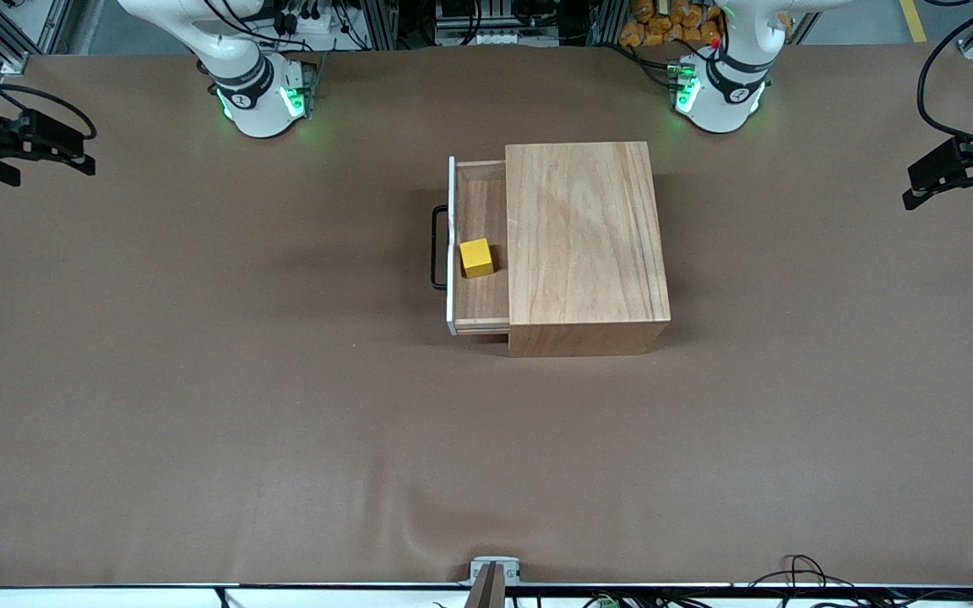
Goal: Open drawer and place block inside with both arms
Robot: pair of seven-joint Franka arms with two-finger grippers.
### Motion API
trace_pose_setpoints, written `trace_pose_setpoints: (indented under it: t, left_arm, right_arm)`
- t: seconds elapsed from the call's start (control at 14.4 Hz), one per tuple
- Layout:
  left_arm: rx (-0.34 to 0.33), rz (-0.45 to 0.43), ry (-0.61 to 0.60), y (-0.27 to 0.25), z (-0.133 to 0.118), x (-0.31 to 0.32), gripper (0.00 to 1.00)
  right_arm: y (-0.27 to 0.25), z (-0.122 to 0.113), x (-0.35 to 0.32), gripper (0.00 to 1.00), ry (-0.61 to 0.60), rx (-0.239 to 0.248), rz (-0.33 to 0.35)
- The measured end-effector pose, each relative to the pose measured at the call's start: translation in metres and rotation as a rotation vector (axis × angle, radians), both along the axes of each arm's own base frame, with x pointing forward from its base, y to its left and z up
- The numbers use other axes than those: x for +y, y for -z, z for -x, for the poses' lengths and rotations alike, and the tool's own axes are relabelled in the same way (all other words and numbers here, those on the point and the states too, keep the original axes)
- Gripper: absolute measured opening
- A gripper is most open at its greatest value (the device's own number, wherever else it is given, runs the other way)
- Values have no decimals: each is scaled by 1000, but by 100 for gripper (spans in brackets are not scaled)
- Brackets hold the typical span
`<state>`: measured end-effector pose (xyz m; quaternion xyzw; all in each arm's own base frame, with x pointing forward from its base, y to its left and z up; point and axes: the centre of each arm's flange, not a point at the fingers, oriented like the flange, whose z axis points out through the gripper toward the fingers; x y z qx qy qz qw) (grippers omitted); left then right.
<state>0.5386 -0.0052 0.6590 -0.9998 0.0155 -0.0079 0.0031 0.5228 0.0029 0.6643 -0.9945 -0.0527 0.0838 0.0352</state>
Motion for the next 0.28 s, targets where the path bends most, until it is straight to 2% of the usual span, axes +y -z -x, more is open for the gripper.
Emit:
trace_pose_setpoints:
  t: [0.28]
  left_arm:
    - [0,0,0,0,0,0,100]
  right_arm:
    - [0,0,-2,100,9,-1,2]
